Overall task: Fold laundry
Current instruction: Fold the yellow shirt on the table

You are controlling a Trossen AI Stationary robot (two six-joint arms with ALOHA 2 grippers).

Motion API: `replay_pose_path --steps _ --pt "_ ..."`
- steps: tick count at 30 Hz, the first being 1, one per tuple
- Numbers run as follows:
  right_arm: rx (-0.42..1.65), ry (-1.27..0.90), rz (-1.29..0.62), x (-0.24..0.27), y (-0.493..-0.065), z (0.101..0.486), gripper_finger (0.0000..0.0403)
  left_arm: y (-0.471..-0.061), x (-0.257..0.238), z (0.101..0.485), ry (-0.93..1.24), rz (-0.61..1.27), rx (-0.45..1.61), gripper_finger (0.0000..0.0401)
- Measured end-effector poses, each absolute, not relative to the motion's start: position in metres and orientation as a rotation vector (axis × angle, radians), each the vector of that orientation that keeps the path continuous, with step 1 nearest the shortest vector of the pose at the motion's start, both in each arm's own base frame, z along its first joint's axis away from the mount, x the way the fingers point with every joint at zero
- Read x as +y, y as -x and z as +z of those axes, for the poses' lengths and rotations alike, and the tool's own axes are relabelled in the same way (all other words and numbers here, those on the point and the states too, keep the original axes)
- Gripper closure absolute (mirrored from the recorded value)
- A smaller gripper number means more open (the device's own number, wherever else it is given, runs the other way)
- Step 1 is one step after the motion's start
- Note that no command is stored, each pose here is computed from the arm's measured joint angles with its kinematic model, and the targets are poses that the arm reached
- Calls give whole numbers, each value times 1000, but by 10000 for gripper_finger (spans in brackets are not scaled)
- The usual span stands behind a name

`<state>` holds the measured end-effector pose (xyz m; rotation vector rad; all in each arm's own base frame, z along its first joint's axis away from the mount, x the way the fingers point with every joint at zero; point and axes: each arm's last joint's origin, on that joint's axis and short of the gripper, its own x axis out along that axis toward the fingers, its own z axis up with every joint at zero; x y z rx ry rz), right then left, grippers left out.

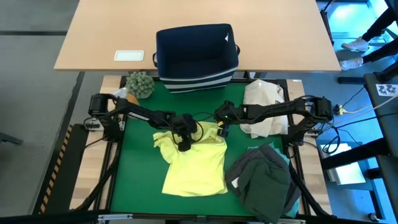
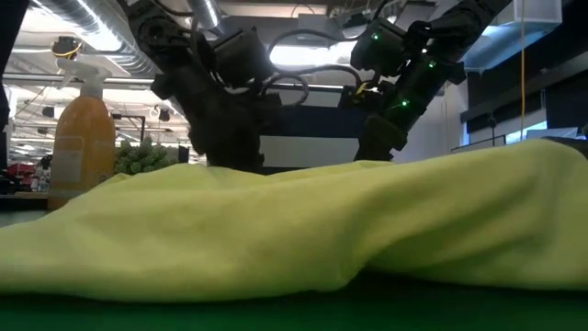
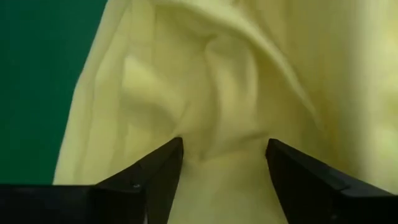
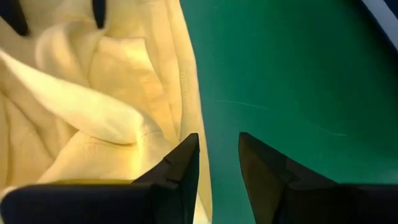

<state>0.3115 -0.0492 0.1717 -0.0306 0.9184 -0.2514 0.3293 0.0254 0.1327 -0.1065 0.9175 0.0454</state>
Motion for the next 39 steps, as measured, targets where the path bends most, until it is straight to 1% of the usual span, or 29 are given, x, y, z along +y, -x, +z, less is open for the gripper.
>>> replay_pose_path --steps 3,5,7,10,11,15,21,24,29,33,39 --pt "917 31 -251 -49 -312 172 290 -330 27 123 87 85 947 192" --pt "917 30 -252 -49 -312 172 290 -331 27 120 85 88 951 225" --pt "919 30 -252 -49 -311 172 290 -332 27 119 86 91 950 274" --pt "922 24 -243 -49 -310 174 290 -330 27 125 101 104 939 369" --pt "917 23 -239 -48 -309 175 290 -329 27 129 104 111 930 383" --pt "859 45 -240 -40 -304 195 290 -325 28 155 84 143 851 394" --pt "748 69 -198 -21 -293 226 290 -316 29 189 58 199 751 397" --pt "752 81 -164 -11 -291 229 290 -313 29 196 49 223 733 398" --pt "828 93 -114 -1 -291 216 290 -309 32 193 47 247 775 397" --pt "874 60 -48 1 -297 202 290 -308 36 191 40 278 794 372" --pt "890 46 0 6 -308 184 290 -306 36 198 -34 254 776 308"
